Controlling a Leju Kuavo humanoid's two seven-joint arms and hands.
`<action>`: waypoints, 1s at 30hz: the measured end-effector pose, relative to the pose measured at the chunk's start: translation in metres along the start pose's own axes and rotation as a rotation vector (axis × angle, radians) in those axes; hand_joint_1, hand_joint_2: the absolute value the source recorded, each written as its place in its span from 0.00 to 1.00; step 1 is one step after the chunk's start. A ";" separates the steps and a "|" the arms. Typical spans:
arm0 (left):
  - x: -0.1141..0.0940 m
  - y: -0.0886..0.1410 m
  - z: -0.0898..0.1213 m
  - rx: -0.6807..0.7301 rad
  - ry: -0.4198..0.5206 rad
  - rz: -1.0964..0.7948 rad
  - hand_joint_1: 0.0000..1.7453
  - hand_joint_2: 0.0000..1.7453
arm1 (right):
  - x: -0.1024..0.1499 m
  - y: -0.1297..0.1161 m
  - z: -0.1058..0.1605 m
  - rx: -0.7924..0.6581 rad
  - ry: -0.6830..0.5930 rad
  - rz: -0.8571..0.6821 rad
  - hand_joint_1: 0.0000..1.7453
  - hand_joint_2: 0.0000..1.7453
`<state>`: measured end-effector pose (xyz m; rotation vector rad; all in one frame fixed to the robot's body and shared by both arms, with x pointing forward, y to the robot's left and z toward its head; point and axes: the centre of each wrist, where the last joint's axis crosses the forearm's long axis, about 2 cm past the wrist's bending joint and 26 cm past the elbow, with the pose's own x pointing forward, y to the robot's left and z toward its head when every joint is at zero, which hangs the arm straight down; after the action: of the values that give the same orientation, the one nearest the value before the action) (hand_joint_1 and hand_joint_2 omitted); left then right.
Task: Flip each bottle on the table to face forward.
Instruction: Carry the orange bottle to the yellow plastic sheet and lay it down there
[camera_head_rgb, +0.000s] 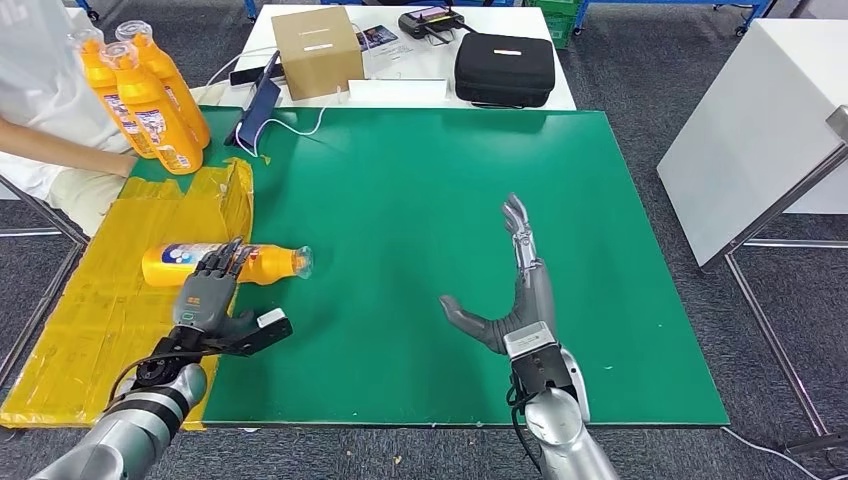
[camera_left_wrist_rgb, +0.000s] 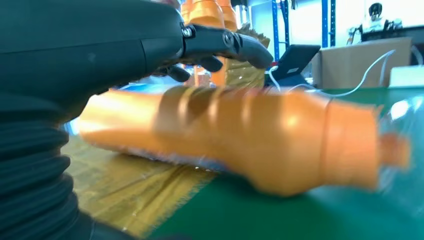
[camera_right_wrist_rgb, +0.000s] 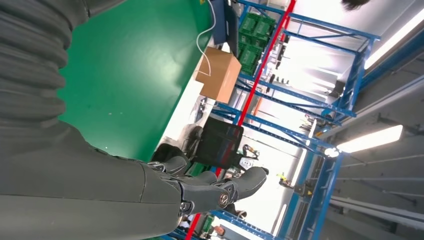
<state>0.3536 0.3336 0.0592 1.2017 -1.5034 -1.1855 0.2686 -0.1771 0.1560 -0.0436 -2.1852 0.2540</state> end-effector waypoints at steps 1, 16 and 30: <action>0.003 0.000 0.001 0.018 -0.002 0.023 0.00 1.00 | 0.000 0.000 0.000 0.002 0.002 0.001 0.00 1.00; 0.065 0.050 0.019 0.294 -0.017 1.183 0.00 1.00 | -0.003 0.000 0.035 0.049 0.100 -0.056 0.00 1.00; 0.099 0.044 0.119 0.097 -0.077 1.572 0.00 1.00 | 0.001 -0.057 0.110 -0.075 0.253 -0.058 0.00 1.00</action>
<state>0.2135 0.2596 0.0858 -0.1951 -1.8577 -0.0543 0.1833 -0.2511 0.1060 -0.0513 -1.9404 0.1257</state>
